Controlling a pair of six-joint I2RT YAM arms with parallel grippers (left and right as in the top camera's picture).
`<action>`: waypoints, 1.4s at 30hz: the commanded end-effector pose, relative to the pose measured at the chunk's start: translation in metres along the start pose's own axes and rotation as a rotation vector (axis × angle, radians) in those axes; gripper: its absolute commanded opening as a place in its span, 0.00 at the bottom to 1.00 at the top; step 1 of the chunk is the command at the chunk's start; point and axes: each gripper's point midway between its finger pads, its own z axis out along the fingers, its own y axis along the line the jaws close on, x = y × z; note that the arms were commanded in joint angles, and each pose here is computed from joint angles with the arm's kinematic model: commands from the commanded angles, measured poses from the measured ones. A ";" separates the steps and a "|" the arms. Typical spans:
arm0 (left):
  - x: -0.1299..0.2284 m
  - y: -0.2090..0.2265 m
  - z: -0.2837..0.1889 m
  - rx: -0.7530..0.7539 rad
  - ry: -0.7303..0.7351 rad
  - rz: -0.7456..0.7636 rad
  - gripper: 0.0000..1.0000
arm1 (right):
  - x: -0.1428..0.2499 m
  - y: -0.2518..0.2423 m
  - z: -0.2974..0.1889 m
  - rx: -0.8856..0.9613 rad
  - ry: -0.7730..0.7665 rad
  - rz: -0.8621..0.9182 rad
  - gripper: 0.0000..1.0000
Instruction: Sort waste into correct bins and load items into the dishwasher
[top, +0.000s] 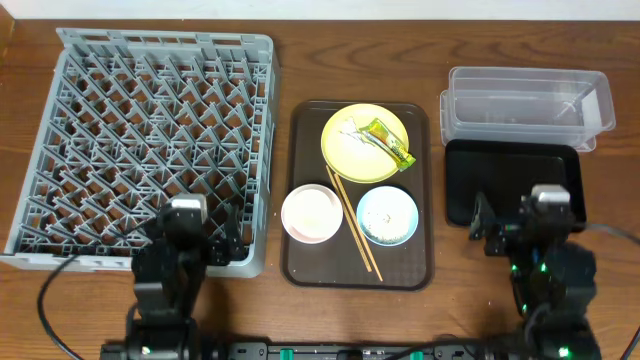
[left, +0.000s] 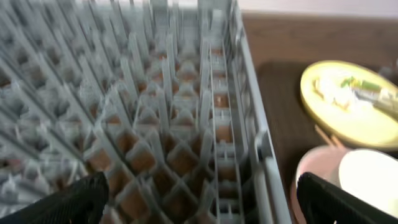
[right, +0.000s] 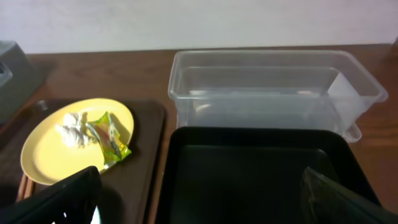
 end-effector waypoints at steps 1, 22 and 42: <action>-0.022 -0.001 -0.005 -0.002 0.073 -0.044 0.98 | -0.020 0.009 0.008 -0.038 0.065 0.008 0.99; -0.031 -0.008 -0.018 0.015 0.323 -0.075 0.98 | -0.057 0.051 0.045 -0.237 0.280 -0.020 0.99; -0.020 0.004 -0.024 -0.090 0.537 -0.159 0.98 | -0.038 0.167 0.117 -0.498 0.472 -0.288 0.99</action>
